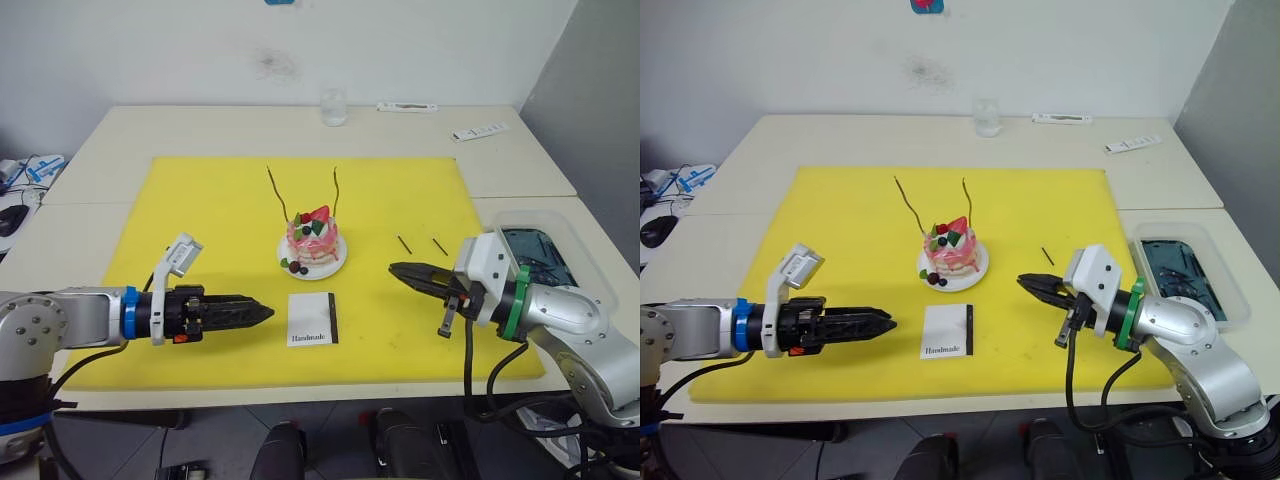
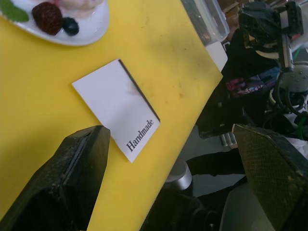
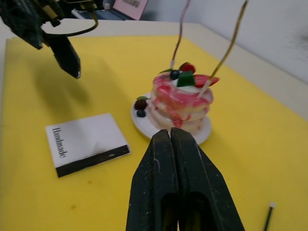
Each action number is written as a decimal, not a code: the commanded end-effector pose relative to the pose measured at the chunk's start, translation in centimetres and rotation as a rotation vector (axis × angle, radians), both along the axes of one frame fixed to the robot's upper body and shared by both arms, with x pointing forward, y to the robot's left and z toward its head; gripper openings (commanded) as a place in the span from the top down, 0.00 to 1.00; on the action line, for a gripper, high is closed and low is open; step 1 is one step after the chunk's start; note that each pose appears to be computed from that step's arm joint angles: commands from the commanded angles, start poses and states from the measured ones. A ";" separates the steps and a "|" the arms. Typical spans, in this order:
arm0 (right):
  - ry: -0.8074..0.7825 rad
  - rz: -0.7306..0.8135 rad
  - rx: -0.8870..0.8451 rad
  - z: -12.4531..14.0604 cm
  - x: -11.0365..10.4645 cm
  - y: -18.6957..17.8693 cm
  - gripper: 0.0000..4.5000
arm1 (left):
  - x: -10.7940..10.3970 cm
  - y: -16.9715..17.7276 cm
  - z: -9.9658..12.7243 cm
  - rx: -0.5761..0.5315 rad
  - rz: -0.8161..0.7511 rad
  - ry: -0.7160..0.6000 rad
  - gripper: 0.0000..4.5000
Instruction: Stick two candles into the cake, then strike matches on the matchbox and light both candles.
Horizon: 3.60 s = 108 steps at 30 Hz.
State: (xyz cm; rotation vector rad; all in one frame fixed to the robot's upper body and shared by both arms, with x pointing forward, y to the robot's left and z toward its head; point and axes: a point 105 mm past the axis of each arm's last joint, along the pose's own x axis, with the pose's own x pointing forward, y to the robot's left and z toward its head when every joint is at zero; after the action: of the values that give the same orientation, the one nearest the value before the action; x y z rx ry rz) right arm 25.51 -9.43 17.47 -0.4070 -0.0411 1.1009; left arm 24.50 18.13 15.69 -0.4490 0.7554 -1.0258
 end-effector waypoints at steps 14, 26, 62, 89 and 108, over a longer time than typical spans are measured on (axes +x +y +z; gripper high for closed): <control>0.082 0.212 -0.249 -2.3 0.3 3.5 0.99 | 1.8 -1.2 -4.1 0.001 0.060 0.215 0.00; 0.106 0.220 -0.337 -4.1 1.3 4.4 0.99 | 1.8 -2.6 -4.0 -0.039 0.017 0.227 0.00; 0.135 0.183 -0.365 -5.6 1.7 4.2 0.99 | 1.9 -4.6 -5.7 -0.037 0.016 0.284 0.00; 0.153 0.236 -0.383 -6.4 2.6 7.6 0.99 | 2.0 -5.1 -6.6 -0.012 0.041 0.298 0.00; 0.137 0.260 -0.350 -6.3 2.7 8.8 1.00 | 1.2 -4.8 -7.5 -0.001 0.052 0.312 0.13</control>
State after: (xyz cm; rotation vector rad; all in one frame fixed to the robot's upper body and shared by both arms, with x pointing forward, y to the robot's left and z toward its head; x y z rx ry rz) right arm 28.13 -1.10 10.10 -0.6257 0.2823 1.3834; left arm 26.86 13.86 10.03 -0.6247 0.9182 -0.9236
